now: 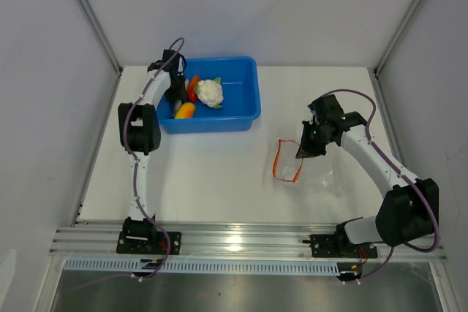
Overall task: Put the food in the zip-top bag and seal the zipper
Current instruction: Adjust the fake fish in the bin.
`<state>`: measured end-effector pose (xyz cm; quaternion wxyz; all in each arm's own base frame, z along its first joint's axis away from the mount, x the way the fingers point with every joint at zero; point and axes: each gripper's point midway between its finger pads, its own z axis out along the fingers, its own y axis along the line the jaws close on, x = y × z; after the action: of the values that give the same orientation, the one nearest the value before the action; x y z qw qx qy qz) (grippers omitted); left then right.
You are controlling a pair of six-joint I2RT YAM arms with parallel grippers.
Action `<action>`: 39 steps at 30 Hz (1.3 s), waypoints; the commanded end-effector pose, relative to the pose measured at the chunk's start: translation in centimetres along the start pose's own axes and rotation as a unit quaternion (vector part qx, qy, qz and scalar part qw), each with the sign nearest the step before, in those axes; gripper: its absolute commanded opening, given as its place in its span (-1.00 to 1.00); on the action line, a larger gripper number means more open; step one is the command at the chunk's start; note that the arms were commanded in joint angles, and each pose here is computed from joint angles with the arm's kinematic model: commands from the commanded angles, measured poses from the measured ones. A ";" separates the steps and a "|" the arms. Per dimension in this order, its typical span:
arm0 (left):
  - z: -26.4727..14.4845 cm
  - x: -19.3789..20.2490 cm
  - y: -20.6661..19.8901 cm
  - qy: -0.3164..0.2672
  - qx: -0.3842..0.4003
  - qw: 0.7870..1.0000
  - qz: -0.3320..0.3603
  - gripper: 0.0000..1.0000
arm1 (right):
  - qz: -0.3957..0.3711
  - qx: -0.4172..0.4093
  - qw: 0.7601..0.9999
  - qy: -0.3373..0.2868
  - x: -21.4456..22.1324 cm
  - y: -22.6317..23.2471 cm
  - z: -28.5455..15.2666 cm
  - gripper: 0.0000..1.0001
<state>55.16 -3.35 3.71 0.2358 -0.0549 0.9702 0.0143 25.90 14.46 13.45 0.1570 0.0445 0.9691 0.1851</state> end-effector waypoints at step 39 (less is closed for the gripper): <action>-11.5 -1.1 -3.9 -0.067 0.020 0.997 -0.009 -0.99 | -0.027 -0.041 0.996 -0.069 -0.1 0.2 -2.8 -1.00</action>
<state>51.78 -6.80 11.12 0.2738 -0.0544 0.9602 0.0123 24.90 13.61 15.19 0.2100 0.0376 0.9544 0.2086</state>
